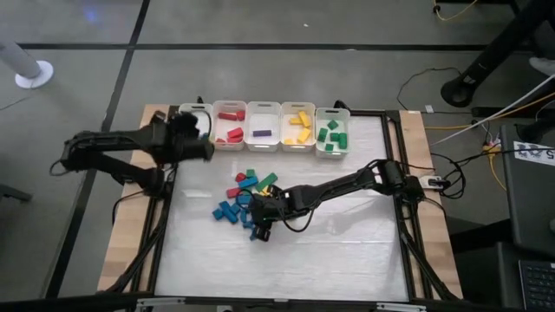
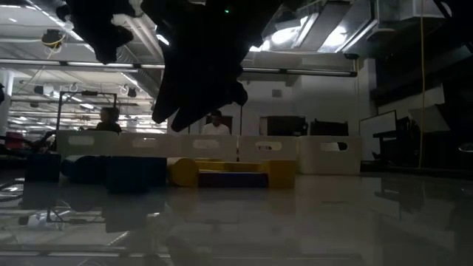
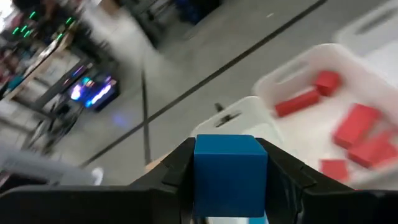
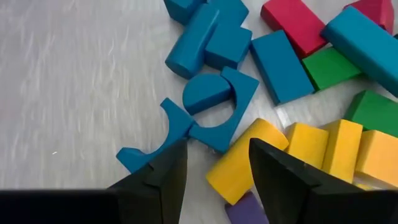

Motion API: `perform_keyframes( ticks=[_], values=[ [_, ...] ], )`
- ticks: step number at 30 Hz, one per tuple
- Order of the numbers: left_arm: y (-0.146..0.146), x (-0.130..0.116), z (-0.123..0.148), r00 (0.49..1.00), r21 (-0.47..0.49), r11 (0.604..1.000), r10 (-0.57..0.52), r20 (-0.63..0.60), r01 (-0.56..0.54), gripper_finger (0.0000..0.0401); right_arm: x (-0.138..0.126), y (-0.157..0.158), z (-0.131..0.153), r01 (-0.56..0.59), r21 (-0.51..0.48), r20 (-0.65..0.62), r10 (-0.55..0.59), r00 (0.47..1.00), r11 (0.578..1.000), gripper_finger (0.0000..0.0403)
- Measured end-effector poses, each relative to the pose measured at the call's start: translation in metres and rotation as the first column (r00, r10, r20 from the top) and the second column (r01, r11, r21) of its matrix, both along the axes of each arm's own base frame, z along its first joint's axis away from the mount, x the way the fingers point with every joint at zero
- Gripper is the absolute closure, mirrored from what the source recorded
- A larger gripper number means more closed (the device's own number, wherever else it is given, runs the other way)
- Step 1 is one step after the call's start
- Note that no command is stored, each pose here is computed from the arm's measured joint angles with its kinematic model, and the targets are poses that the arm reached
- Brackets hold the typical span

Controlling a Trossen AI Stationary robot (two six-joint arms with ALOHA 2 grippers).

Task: Sort blocks
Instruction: Put the blue block into the left white bin

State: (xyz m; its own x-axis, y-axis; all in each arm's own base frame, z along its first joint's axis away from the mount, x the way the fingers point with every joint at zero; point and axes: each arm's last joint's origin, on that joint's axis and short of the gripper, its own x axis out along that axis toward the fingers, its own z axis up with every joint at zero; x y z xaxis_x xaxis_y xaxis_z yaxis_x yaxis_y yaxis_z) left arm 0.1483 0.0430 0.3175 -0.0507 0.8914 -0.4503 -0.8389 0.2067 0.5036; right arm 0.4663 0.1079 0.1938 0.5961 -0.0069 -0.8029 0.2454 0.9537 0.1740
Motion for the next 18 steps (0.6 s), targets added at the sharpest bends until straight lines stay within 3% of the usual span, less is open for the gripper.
perform_keyframes(
  ticks=[4,11,18],
  values=[
    [0.027,0.003,-0.004,0.996,-0.003,0.996,0.091,-0.003,-0.091,0.0278,0.0,0.0,0.0,-0.005,0.006,-0.004,0.005,1.0,1.0,0.0229],
    [0.073,0.008,-0.034,0.99,-0.067,0.988,0.136,-0.027,-0.137,0.0277,-0.002,0.0,-0.002,-0.019,0.022,-0.034,0.02,0.999,1.0,0.0229],
    [0.096,0.0,-0.063,0.972,-0.14,0.965,0.204,-0.117,-0.22,0.0275,-0.003,0.001,-0.002,-0.029,0.036,-0.04,0.031,0.999,0.999,0.0229]
  ],
)
